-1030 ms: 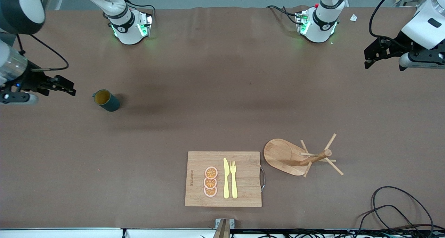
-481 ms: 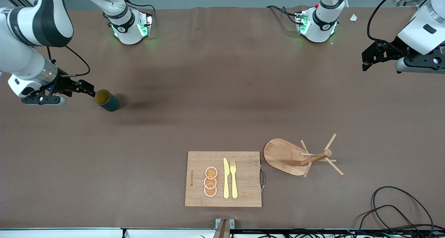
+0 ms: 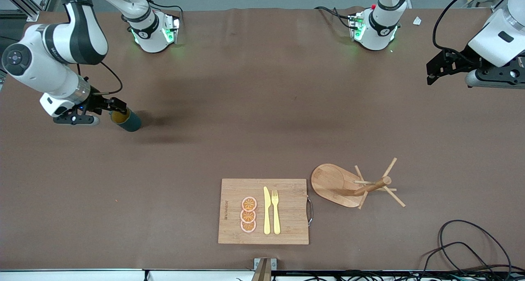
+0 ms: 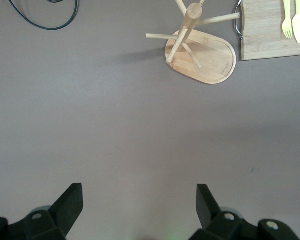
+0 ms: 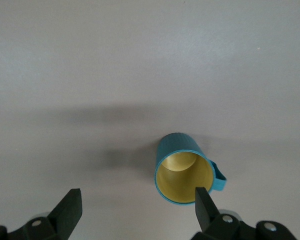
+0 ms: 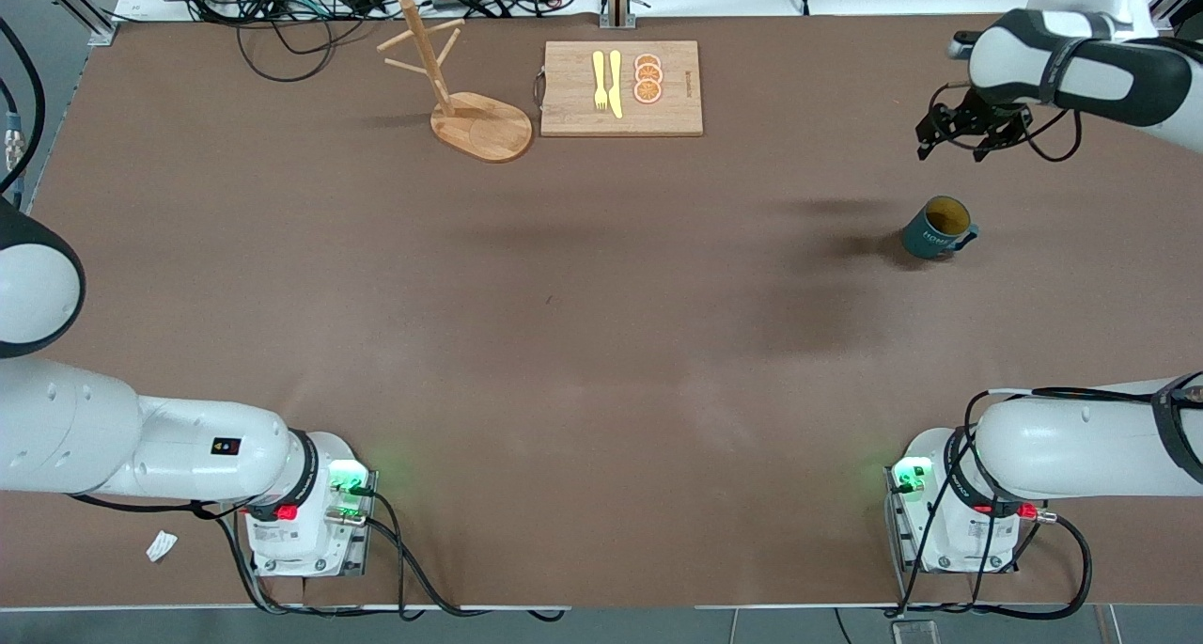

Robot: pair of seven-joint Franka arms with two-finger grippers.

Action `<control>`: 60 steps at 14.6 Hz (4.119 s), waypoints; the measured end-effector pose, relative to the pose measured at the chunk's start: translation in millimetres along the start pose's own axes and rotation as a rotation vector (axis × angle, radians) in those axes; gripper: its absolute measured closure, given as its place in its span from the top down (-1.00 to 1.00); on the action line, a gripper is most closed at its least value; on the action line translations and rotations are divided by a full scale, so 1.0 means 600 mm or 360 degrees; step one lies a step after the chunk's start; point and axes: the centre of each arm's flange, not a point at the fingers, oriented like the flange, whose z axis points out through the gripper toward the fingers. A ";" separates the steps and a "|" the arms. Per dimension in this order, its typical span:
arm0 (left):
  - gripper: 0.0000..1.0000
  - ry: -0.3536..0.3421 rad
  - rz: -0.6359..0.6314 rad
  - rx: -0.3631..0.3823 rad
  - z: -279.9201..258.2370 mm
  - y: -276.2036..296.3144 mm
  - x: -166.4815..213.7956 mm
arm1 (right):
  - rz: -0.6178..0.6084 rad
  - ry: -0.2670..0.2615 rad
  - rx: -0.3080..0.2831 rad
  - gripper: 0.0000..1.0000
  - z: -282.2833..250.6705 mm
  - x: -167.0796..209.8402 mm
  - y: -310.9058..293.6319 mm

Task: Pass cup and hang on rack
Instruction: 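Close the right gripper on the teal mug rim, then lift the mug and carry it toward the table middle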

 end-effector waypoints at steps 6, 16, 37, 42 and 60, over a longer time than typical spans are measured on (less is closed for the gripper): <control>1.00 -0.0002 0.0000 0.0000 0.001 0.000 0.001 | 0.0002 -0.0019 -0.0009 1.00 0.075 0.001 0.000; 1.00 -0.0002 0.0000 0.0000 0.001 0.000 0.001 | 0.0014 -0.0075 -0.0016 1.00 0.143 0.006 0.006; 1.00 -0.0041 0.0001 0.0001 0.018 0.000 0.004 | 0.0112 -0.0046 -0.0018 -0.39 0.203 -0.018 0.051; 1.00 -0.0041 0.0001 0.0001 0.018 0.000 0.004 | 0.0118 -0.0044 -0.0017 -0.89 0.201 -0.017 0.054; 1.00 -0.0002 -0.0003 -0.0001 0.009 -0.002 0.007 | 0.0899 0.0041 -0.0026 -0.89 -0.016 -0.080 -0.555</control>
